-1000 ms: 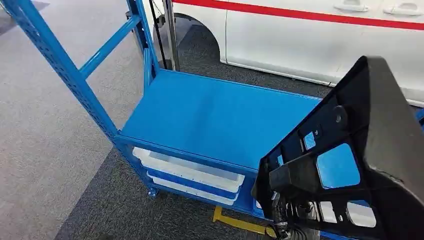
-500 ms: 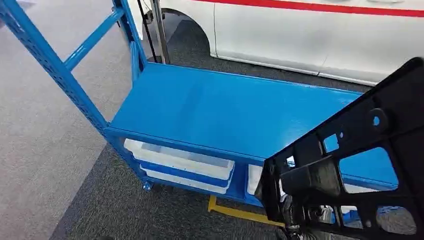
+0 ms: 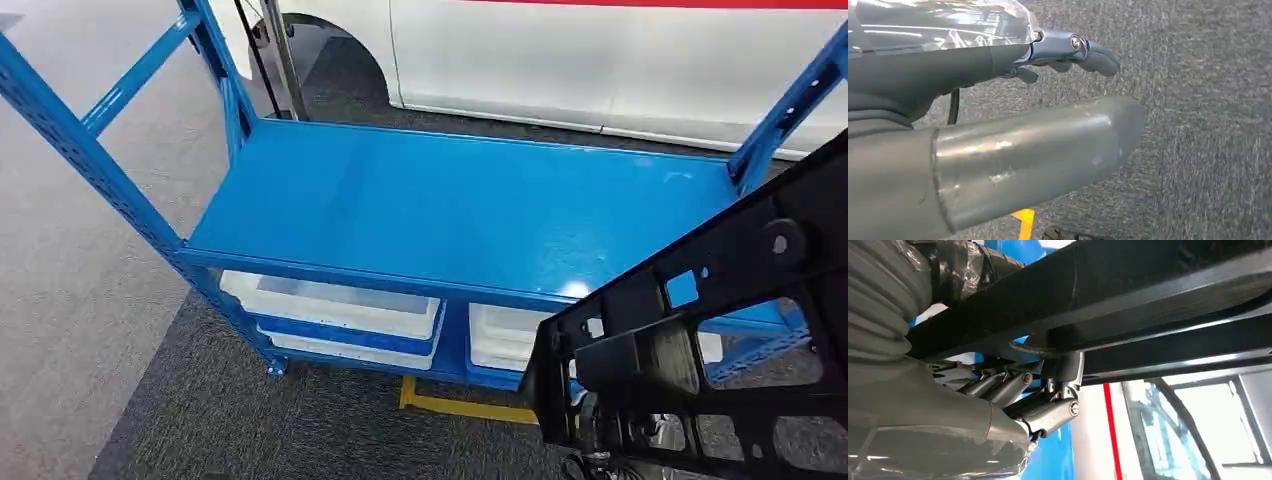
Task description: Take the parts from the cabinet and place them on the table.
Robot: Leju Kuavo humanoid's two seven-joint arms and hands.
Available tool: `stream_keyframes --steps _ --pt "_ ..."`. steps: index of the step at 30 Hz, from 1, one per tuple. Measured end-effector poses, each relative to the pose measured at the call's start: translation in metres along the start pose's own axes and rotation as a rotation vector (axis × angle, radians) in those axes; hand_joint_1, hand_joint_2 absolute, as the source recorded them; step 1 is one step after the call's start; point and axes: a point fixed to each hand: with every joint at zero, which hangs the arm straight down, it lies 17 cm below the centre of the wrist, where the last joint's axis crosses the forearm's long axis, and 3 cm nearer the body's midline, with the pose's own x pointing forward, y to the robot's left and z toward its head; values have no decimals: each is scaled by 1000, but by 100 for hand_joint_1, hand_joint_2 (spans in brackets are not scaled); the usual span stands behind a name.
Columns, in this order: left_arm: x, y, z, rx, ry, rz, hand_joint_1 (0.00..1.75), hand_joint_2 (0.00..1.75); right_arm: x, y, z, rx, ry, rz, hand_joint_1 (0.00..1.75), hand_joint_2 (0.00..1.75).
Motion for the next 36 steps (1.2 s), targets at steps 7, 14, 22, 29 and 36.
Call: stream_keyframes --steps 7,14,22,29,36 --pt "-6 -1 2 1 15 10 0 0 -1 -6 3 -3 10 -21 175 175" --pt "-2 -3 1 3 16 25 0 0 -1 -13 4 -24 13 -22 175 175" --pt "-1 -4 1 -5 18 38 0 0 4 -20 0 -63 -3 -61 175 175" --pt "-8 0 1 4 34 49 0 0 4 -28 -2 -102 -9 -69 175 175" --pt "-8 -3 2 0 39 55 0 0 5 -32 -3 -114 -12 -67 175 175"
